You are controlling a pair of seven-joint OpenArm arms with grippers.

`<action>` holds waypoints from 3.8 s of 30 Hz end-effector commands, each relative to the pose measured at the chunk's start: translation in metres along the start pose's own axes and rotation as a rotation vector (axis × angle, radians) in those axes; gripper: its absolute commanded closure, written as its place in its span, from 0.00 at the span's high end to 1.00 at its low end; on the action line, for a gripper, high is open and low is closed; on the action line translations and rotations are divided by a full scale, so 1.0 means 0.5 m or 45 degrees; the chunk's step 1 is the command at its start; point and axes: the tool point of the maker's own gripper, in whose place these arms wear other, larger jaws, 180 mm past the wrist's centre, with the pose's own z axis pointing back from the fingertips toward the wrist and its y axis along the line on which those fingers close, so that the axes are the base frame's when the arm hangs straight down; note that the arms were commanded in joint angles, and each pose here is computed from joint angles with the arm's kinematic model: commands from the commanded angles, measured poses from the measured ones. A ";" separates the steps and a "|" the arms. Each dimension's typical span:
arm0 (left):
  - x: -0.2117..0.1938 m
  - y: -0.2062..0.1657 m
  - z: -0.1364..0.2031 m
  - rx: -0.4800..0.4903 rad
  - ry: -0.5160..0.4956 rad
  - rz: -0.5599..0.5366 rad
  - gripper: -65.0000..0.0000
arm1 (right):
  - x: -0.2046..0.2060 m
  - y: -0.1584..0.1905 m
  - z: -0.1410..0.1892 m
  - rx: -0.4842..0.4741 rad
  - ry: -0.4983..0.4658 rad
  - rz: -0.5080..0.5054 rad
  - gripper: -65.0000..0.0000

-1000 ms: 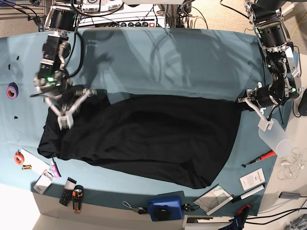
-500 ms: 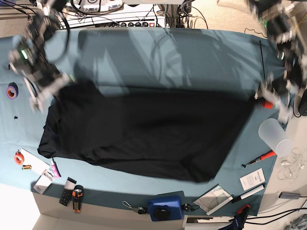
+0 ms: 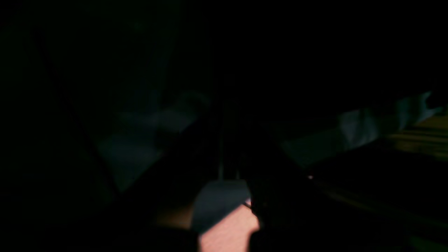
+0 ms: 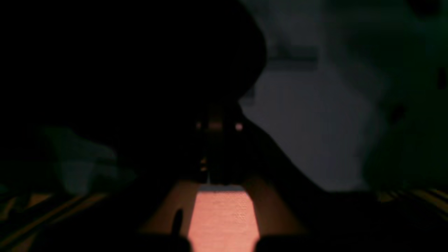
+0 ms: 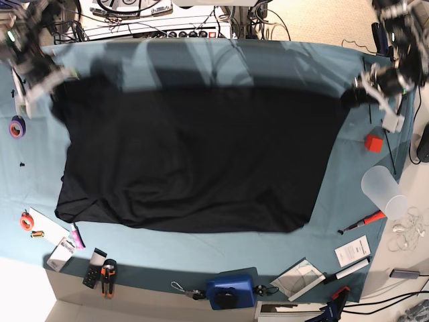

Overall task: Layout the t-shirt on the table in an organized manner, then fold the t-shirt properly
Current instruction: 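Grasp the shirt edge with both grippers and pull it toward the arms, then reach the left gripper down to the shirt hem corner nearest it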

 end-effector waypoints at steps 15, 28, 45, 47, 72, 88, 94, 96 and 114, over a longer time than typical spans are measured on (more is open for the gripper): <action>-0.088 0.024 0.051 0.164 0.146 -0.050 0.00 | -0.138 -0.055 0.057 -0.134 0.300 0.167 0.00; -0.084 0.058 0.096 0.247 0.092 0.001 0.10 | -0.141 -0.052 0.056 -0.128 0.308 0.160 0.00; 0.023 0.008 0.109 0.236 -0.158 -0.194 0.47 | -0.069 0.055 0.051 0.236 0.043 0.026 0.24; 0.064 -0.025 0.115 0.182 -0.278 -0.350 0.47 | -0.067 0.058 0.051 0.248 0.034 0.028 0.24; 0.168 -0.240 -0.167 0.223 -0.295 -1.589 0.55 | -0.008 0.127 0.075 0.507 -0.166 -0.057 0.34; 0.223 -0.223 -0.296 0.249 -0.224 -1.673 0.54 | -0.024 0.109 0.066 0.437 -0.112 -0.035 0.34; 0.223 -0.201 -0.325 0.256 -0.167 -1.673 0.52 | -0.024 0.110 0.066 0.437 -0.113 -0.035 0.34; 0.239 -0.183 -0.329 0.305 -0.179 -1.638 0.42 | -0.023 0.110 0.066 0.437 -0.114 -0.035 0.34; 0.473 -0.140 -0.329 0.489 -0.452 -1.350 0.00 | -0.018 0.112 0.066 0.444 -0.130 0.001 0.34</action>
